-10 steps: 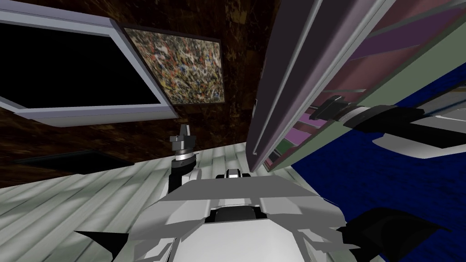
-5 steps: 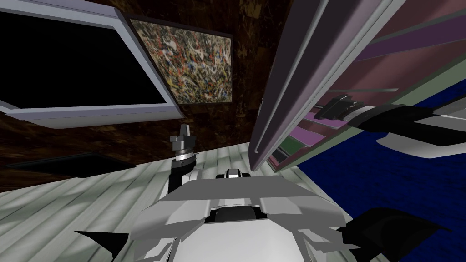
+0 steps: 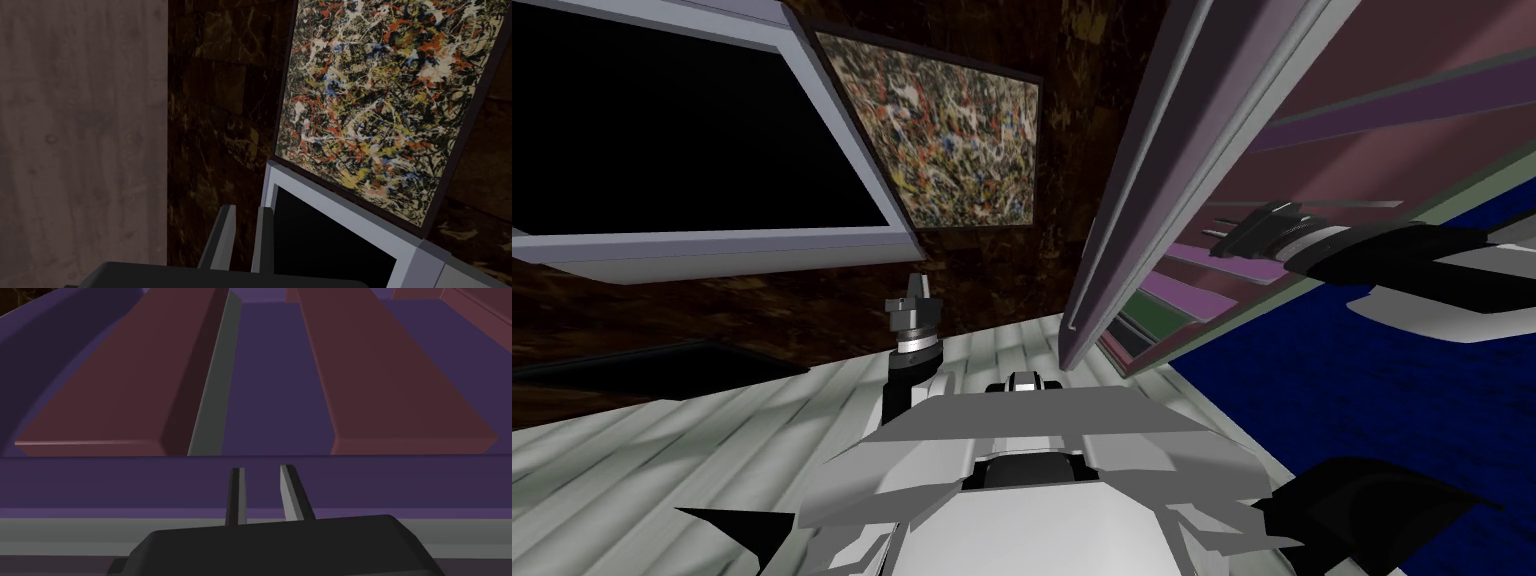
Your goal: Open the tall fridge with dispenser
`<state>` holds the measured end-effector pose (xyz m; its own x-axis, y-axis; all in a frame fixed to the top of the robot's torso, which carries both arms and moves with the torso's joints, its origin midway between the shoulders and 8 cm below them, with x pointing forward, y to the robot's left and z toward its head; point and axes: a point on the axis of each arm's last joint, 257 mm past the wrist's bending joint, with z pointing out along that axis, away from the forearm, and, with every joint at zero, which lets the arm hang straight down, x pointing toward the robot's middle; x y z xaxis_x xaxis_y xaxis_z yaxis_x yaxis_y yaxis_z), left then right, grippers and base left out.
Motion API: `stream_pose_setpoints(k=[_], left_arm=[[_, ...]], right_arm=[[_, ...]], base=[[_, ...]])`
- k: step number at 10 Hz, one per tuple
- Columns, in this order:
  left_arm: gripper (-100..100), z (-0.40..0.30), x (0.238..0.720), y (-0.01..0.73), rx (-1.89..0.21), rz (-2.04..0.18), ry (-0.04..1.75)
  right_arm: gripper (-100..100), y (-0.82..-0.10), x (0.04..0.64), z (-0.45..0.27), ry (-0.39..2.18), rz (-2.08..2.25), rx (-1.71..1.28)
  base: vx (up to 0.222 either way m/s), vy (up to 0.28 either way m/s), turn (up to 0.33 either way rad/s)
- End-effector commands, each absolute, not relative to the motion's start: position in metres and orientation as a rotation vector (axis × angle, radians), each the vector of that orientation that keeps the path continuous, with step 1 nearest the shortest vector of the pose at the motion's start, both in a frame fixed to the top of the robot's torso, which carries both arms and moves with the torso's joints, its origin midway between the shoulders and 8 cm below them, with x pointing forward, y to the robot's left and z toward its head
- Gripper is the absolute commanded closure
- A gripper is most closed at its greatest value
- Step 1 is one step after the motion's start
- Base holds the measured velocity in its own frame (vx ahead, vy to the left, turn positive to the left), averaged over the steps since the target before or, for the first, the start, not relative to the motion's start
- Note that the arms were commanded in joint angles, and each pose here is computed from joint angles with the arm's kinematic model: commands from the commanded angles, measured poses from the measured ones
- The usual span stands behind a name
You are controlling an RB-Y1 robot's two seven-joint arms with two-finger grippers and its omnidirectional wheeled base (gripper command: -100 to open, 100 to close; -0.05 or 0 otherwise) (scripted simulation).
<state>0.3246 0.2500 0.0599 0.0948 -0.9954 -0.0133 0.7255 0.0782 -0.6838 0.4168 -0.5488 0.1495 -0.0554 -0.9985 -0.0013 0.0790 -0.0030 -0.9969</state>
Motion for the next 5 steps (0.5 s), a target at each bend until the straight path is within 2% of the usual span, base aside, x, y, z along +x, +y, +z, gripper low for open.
stream_pose_setpoints(k=[1,5], left_arm=[[0,0.06,0.325,0.25,-0.599,-1.395,0.564],[0,0.06,0.325,0.25,-0.599,-1.395,0.564]], right_arm=[[-100,-0.547,0.43,0.194,1.13,-1.353,-1.097],[-100,-0.533,0.443,0.287,1.009,-1.474,-1.012]], base=[[0.022,-0.058,-0.095],[0.036,-0.081,-0.127]])
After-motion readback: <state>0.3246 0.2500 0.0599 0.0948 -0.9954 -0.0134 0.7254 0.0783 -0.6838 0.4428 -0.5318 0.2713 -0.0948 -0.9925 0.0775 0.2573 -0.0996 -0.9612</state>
